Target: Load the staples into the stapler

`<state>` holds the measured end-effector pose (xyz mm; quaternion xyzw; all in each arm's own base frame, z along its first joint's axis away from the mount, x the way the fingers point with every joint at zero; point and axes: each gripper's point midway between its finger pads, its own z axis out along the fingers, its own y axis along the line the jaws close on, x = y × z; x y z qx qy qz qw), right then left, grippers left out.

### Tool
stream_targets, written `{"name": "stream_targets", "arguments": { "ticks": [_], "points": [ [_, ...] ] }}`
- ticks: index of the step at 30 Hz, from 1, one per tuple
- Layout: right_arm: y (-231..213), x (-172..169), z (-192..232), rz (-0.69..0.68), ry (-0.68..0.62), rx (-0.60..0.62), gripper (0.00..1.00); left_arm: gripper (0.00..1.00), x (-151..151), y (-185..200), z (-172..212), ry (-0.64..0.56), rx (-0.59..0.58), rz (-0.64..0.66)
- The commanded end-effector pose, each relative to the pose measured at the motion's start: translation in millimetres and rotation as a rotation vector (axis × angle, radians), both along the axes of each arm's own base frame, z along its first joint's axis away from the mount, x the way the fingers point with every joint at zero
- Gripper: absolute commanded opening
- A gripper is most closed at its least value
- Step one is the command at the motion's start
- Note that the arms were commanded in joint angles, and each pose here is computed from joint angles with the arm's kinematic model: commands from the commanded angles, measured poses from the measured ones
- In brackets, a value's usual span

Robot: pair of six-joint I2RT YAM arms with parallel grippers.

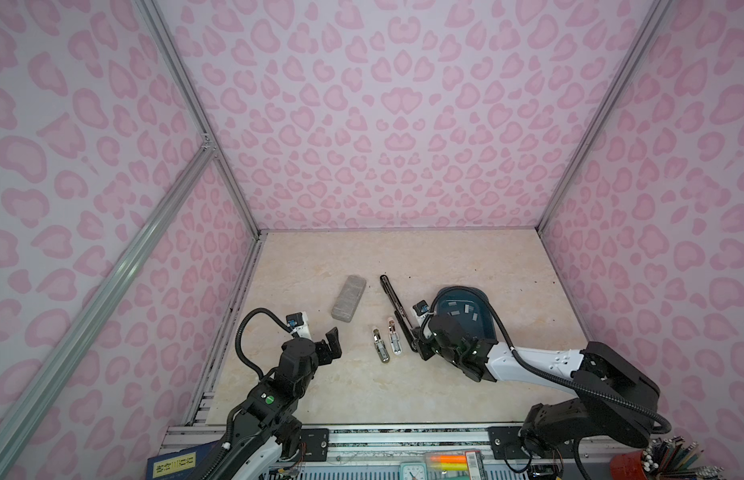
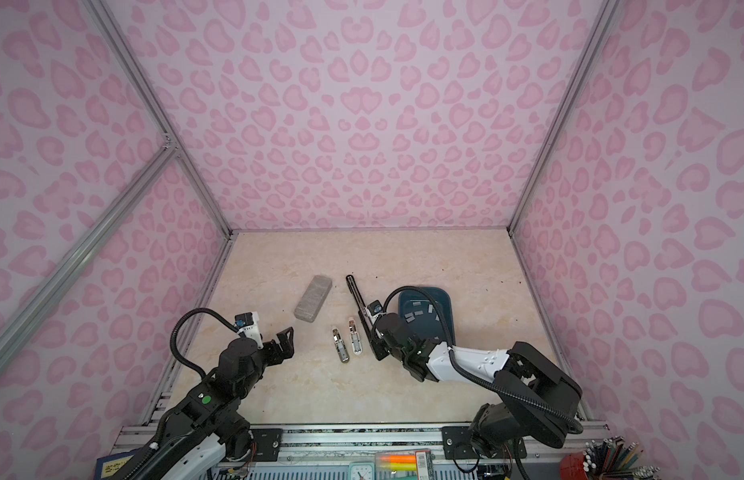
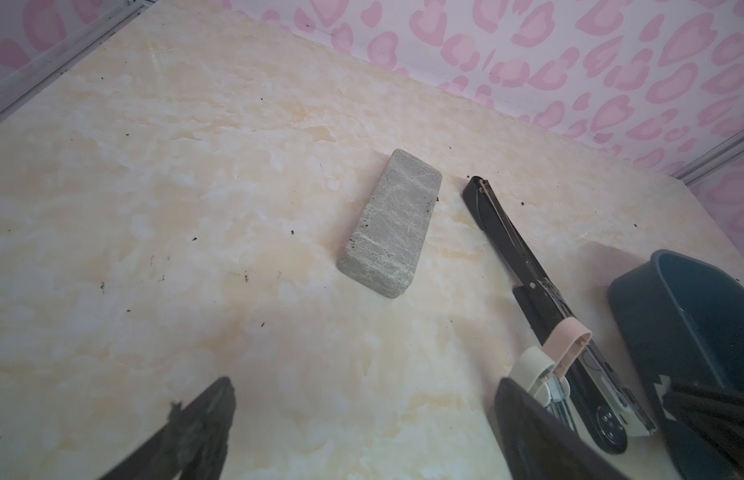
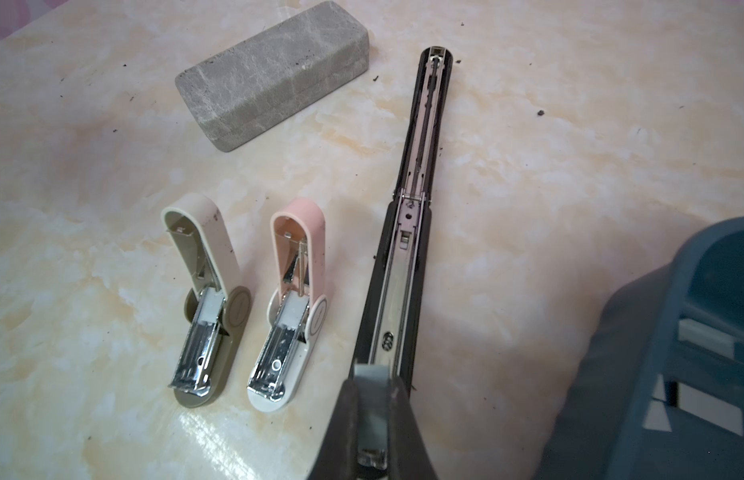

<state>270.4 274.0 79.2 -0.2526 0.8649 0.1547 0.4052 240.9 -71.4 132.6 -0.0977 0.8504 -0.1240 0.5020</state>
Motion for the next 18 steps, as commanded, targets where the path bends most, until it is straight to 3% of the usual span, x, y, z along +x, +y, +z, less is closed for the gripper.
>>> {"name": "stream_targets", "arguments": {
  "ticks": [1,18],
  "points": [
    [2.3,1.9,0.1,-0.007,-0.003,0.021,0.03,0.99,2.3,0.4,3.7,-0.018,-0.01,0.01],
    [6.6,4.9,-9.3,-0.009,0.02,0.01,0.02,0.98,1.8,0.3,4.1,-0.021,-0.013,0.009]
  ]
}}
